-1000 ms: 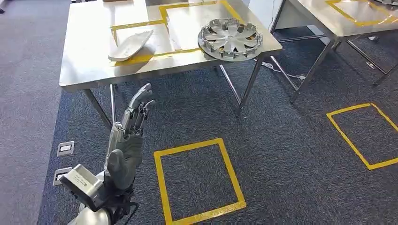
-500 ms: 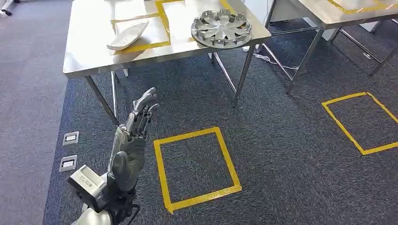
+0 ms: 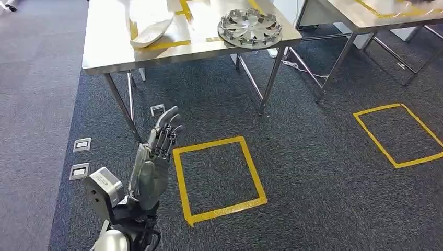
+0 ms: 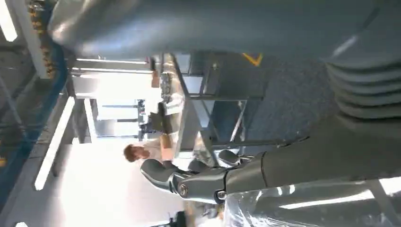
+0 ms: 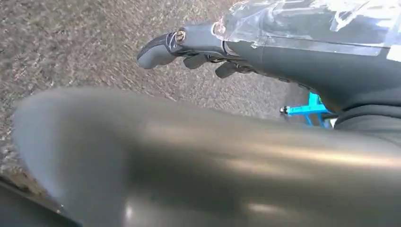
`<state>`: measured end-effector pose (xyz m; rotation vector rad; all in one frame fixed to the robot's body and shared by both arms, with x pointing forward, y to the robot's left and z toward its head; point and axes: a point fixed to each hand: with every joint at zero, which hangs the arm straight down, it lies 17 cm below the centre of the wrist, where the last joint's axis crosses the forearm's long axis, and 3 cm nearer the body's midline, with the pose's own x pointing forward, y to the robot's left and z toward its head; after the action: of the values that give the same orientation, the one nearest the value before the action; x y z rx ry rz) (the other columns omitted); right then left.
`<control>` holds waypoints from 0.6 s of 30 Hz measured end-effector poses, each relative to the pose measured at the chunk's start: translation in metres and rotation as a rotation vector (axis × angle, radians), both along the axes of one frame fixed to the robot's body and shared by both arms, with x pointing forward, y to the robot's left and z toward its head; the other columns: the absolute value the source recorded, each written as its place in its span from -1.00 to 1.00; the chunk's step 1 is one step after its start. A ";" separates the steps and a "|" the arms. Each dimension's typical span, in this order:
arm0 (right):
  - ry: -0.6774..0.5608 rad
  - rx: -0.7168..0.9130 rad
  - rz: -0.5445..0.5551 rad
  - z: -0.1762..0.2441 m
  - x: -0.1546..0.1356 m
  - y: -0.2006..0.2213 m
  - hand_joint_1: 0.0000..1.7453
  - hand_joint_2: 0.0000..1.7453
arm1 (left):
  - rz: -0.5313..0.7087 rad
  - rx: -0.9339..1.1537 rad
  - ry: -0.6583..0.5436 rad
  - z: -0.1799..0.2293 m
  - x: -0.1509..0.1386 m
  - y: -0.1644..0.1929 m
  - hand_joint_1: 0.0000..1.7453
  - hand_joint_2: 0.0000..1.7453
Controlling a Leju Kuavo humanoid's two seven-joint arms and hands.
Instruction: Take the parts from the cabinet and place them on the table.
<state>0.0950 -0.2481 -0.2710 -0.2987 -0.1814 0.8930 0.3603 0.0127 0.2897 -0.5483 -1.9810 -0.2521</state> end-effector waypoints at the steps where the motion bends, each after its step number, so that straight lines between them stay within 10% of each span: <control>1: 0.001 -0.002 -0.005 0.000 0.000 0.000 -1.00 -1.00 | 0.001 0.005 0.032 -0.008 0.002 0.000 -1.00 1.00; 6: 0.015 -0.007 -0.042 -0.001 -0.005 -0.002 -1.00 -1.00 | -0.003 0.070 0.218 -0.075 0.009 0.000 -1.00 1.00; 7: 0.012 -0.009 -0.047 0.000 -0.004 -0.003 -1.00 -1.00 | 0.007 0.089 0.263 -0.091 0.012 0.003 -1.00 -1.00; 8: 0.011 -0.012 -0.056 0.000 -0.003 -0.004 -1.00 -1.00 | 0.015 0.111 0.313 -0.108 0.015 0.004 -1.00 1.00; 18: 0.039 -0.008 -0.113 0.000 -0.009 0.000 -1.00 -1.00 | 0.242 0.442 1.053 -0.406 -0.046 0.106 -1.00 1.00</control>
<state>0.0856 -0.2478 -0.2715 -0.2962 -0.1235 0.7870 0.3139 0.1189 -0.1158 -0.0867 -0.9061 -0.1813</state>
